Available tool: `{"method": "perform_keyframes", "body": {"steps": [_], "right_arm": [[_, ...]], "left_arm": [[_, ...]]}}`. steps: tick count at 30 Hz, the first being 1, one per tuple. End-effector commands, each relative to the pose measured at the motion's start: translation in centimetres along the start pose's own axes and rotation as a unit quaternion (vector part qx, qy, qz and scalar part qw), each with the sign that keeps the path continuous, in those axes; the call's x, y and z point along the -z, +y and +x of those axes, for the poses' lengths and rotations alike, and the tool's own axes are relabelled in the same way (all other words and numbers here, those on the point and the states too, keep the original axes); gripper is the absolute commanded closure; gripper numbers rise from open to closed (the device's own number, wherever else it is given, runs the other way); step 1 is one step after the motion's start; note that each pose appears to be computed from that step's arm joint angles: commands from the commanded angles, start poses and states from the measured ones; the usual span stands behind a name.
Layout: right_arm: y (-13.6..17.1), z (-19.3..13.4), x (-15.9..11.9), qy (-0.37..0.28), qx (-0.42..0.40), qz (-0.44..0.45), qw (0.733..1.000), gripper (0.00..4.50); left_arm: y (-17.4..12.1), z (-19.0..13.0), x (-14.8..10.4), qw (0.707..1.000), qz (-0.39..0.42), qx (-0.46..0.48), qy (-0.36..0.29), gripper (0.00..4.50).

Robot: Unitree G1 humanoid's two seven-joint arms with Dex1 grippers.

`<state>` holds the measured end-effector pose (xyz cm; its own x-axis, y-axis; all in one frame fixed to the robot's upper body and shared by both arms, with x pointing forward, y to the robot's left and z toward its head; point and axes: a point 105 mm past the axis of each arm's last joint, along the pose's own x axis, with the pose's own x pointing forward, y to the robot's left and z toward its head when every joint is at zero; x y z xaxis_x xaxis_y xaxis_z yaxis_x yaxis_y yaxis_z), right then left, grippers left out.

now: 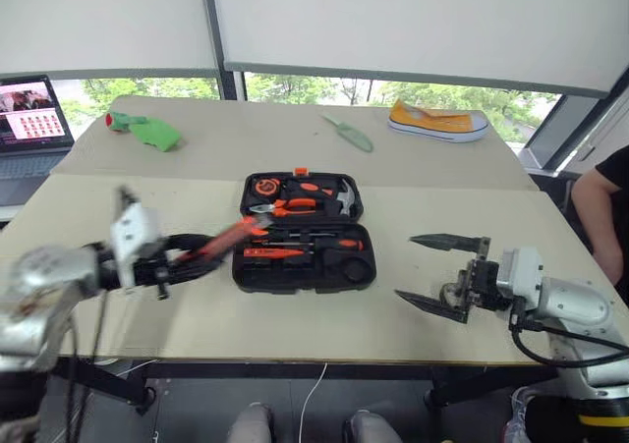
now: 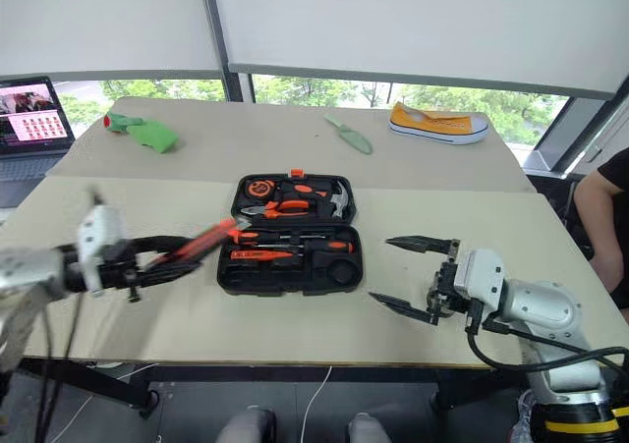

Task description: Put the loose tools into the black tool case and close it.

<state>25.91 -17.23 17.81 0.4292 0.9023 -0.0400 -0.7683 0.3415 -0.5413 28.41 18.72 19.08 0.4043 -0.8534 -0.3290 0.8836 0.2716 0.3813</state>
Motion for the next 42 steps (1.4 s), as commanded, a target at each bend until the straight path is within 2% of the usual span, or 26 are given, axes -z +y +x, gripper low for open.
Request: {"method": "perform_keyframes", "body": {"steps": [1, 4, 8, 20, 33, 35, 40, 42], "right_arm": [[-1.3, -1.7, -0.9, 0.005, 0.019, -0.028, 0.999, 0.00], [-1.3, -2.0, -1.0, 0.010, 0.012, -0.026, 1.000, 0.00], [-1.1, -1.8, -1.6, 0.004, 0.008, -0.010, 1.000, 0.00], [0.1, -1.5, -1.8, 0.002, 0.012, 0.018, 1.000, 0.00], [-0.7, -2.0, -1.4, 0.013, 0.009, 0.009, 1.000, 0.00], [-0.8, -2.0, -1.4, 0.014, 0.008, 0.009, 1.000, 0.00], [-0.7, -2.0, -1.2, 0.015, 0.009, 0.011, 1.000, 0.00], [-0.6, -2.0, -1.2, 0.014, 0.008, 0.014, 1.000, 0.00]], "left_arm": [[0.6, 2.4, 0.1, 0.993, 0.074, 0.076, 0.050, 2.77], [1.0, 4.0, 1.3, 0.986, 0.097, 0.110, 0.080, 2.77], [2.1, 5.8, 2.7, 0.981, 0.118, 0.106, 0.113, 2.77], [0.7, 8.5, 3.3, 0.983, 0.106, 0.111, 0.096, 2.77], [0.4, 9.4, 4.4, 0.979, 0.109, 0.126, 0.115, 2.77], [0.3, 9.5, 4.5, 0.979, 0.107, 0.130, 0.111, 1.77], [0.5, 9.7, 4.3, 0.984, 0.105, 0.117, 0.085, 0.09], [1.3, 9.6, 3.5, 0.989, 0.099, 0.095, 0.048, 0.03]]}}
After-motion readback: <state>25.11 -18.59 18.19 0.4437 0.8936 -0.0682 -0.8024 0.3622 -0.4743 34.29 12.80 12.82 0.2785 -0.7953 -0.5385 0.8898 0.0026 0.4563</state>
